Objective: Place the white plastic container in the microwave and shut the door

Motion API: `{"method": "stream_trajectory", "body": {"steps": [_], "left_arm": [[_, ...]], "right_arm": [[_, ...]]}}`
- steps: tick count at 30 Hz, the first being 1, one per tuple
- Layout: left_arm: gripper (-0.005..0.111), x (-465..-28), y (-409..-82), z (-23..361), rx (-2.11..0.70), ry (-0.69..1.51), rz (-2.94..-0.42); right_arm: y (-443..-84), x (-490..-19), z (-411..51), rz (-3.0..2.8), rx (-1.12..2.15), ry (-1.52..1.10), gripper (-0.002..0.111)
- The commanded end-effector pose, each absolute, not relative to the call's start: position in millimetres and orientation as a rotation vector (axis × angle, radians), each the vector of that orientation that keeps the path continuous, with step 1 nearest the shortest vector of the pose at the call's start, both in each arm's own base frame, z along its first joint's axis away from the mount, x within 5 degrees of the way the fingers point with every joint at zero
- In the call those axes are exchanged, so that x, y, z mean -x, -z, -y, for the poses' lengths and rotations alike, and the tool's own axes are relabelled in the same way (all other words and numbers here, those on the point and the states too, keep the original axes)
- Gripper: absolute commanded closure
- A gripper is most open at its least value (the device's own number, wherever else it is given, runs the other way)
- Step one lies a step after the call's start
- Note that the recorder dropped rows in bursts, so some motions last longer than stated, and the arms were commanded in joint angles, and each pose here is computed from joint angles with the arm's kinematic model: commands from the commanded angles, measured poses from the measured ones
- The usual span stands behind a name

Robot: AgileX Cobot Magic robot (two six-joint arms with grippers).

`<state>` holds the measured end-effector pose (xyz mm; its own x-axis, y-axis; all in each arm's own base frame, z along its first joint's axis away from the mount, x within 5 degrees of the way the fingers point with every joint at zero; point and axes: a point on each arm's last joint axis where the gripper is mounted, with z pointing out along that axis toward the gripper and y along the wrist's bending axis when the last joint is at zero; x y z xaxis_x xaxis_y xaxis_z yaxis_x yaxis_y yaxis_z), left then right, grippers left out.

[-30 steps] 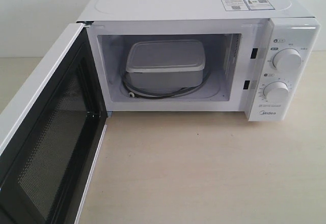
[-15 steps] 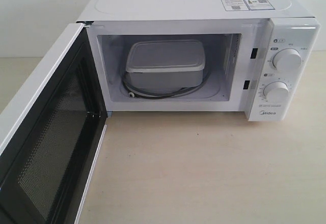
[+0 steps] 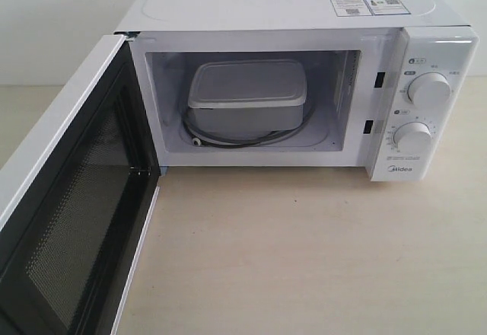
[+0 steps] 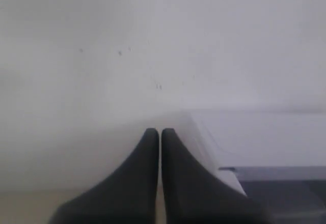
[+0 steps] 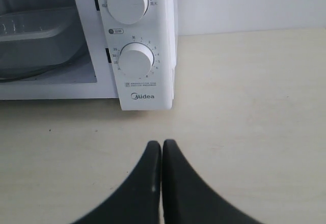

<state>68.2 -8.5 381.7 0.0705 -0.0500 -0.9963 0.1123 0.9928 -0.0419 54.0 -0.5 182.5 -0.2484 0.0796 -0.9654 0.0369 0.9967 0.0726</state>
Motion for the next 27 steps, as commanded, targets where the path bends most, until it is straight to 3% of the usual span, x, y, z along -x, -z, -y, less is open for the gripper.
{"method": "stream_trajectory", "body": {"steps": [1, 7, 17, 27], "left_arm": [[0.102, -95.1, -387.3, 12.4, -0.075, 0.133, -1.687], [0.102, -116.1, -399.1, 11.3, -0.037, 0.131, -1.564], [0.102, -116.8, -401.9, 13.4, 0.005, 0.206, -1.579], [0.102, -125.1, -413.5, 22.8, -0.077, 0.267, -1.864]], "right_arm": [[-183.1, -53.7, 0.8, -1.815, -0.088, -0.036, 0.108], [-183.1, -53.7, 0.8, -1.815, -0.088, -0.036, 0.108], [-183.1, -53.7, 0.8, -1.815, -0.088, -0.036, 0.108], [-183.1, -53.7, 0.8, -1.815, -0.088, -0.036, 0.108]]}}
